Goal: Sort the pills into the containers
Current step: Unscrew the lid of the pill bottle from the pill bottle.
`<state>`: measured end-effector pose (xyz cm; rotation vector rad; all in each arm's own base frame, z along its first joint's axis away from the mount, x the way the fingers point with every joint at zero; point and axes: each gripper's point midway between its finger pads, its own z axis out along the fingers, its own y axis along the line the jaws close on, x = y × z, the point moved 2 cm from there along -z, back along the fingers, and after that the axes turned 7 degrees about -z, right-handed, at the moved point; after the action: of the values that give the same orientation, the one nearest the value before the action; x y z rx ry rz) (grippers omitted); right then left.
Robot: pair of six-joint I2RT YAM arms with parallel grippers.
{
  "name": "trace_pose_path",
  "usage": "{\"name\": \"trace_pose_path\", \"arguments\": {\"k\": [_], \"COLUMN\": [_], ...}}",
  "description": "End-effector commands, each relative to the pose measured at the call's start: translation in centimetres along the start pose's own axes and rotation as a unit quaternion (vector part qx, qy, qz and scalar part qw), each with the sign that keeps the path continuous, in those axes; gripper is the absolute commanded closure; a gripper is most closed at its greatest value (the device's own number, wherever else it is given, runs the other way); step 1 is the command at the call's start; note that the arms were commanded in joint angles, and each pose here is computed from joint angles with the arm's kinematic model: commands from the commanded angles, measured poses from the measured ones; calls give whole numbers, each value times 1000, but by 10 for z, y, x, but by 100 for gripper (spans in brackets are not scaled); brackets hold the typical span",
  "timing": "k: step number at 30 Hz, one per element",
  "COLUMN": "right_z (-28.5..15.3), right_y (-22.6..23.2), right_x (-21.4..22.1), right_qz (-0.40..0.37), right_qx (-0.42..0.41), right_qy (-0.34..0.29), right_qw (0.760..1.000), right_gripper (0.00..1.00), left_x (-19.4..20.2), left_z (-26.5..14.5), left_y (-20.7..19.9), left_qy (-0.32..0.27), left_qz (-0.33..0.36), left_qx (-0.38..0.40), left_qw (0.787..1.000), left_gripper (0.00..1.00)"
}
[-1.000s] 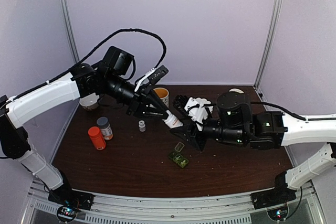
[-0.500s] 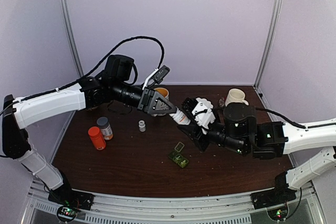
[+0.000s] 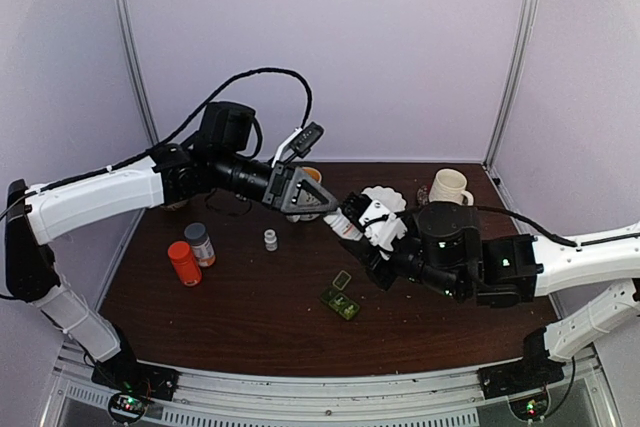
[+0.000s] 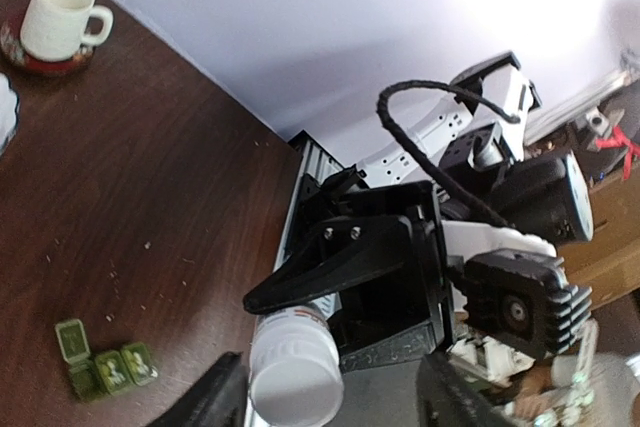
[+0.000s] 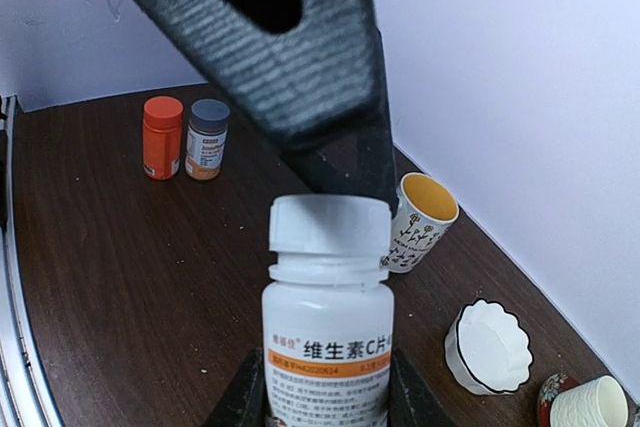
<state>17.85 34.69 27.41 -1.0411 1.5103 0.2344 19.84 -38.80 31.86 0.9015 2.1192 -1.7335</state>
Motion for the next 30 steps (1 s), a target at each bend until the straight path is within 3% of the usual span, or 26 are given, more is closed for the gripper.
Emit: {"name": "trace_pose_path", "arguments": {"k": [1, 8, 22, 30], "right_z": [0, -7, -12, -16], "right_y": [2, 5, 0, -2], "right_x": [-4, -12, -26, -35], "right_qz": [6, 29, 96, 120], "right_qx": [-10, -33, -66, -75], "right_qy": [-2, -25, -60, -92], "right_qw": [1000, 999, 991, 986], "right_gripper": [100, 100, 100, 100], "left_x": [-8, -6, -2, -1], "left_z": [-14, -25, -82, -103], "left_y": [-23, -17, -35, -50], "left_qy": [-17, -35, -137, -208], "left_qz": [58, 98, 279, 283], "left_qx": [10, -14, -106, -104], "left_qw": [998, 994, 945, 931], "left_gripper": [27, 2, 3, 2]}}
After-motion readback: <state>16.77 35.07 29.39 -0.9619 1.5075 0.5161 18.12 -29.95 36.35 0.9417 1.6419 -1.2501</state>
